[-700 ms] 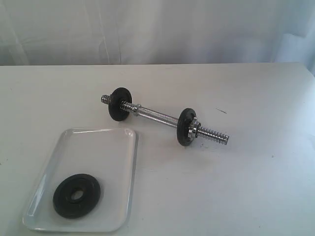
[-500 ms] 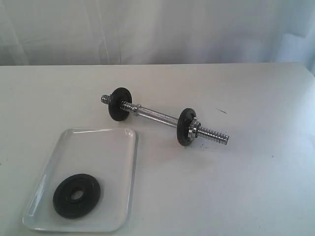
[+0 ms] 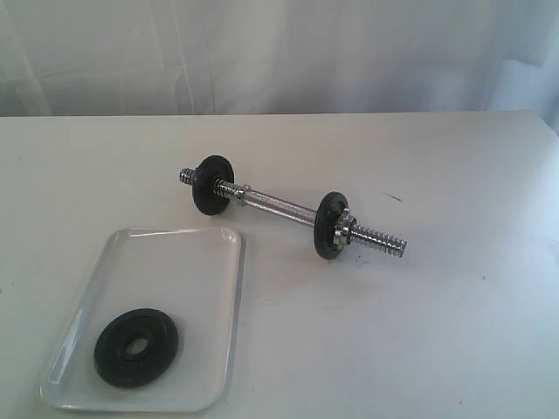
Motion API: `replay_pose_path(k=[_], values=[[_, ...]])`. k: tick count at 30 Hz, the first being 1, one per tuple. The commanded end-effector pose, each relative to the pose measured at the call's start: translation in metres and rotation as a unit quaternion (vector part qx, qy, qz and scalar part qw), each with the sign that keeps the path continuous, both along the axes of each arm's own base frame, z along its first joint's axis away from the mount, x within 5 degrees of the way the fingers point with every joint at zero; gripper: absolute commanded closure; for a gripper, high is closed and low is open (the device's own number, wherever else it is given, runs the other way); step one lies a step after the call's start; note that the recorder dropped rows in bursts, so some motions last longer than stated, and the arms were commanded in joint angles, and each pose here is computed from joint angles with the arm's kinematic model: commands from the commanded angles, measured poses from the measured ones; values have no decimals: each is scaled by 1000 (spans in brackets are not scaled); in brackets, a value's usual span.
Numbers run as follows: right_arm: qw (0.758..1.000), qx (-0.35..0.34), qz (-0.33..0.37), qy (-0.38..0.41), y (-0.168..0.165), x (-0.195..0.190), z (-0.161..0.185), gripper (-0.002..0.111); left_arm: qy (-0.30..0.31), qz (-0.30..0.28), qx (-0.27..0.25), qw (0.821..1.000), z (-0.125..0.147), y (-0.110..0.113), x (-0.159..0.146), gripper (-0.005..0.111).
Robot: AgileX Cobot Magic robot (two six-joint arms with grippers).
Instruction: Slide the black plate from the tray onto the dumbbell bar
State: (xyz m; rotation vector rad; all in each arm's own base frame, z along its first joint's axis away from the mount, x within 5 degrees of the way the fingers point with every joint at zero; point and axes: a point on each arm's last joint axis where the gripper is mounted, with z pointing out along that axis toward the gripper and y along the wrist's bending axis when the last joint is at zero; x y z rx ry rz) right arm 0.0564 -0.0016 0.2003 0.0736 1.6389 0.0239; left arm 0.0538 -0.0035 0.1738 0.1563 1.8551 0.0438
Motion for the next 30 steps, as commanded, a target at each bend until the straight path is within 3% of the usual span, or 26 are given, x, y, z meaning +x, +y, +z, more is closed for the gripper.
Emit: replay_pose_path(k=[1, 7, 10, 12, 14, 22, 30], values=[[1000, 1, -3, -8, 0, 0, 0, 108, -9, 1, -7, 1000, 0, 0, 0, 107], [999, 3, -3, -42, 0, 0, 6, 108, -50, 4, -13, 999, 8, 0, 2, 107], [995, 43, -2, -93, 0, -1, 15, 108, -114, 28, -171, 978, 21, 0, 4, 107], [989, 86, 1, -119, 0, -1, 20, 108, -119, 36, -236, 964, 23, 0, 4, 107], [984, 123, 4, -129, 0, -3, 27, 108, -95, 32, -251, 963, 31, -2, 1, 107], [986, 136, 1, -99, 1, -27, 99, 108, -36, -12, -224, 974, 103, -11, -24, 107], [999, 46, 0, -17, 1, -16, 146, 108, 40, -8, -168, 985, 140, -10, -19, 107]])
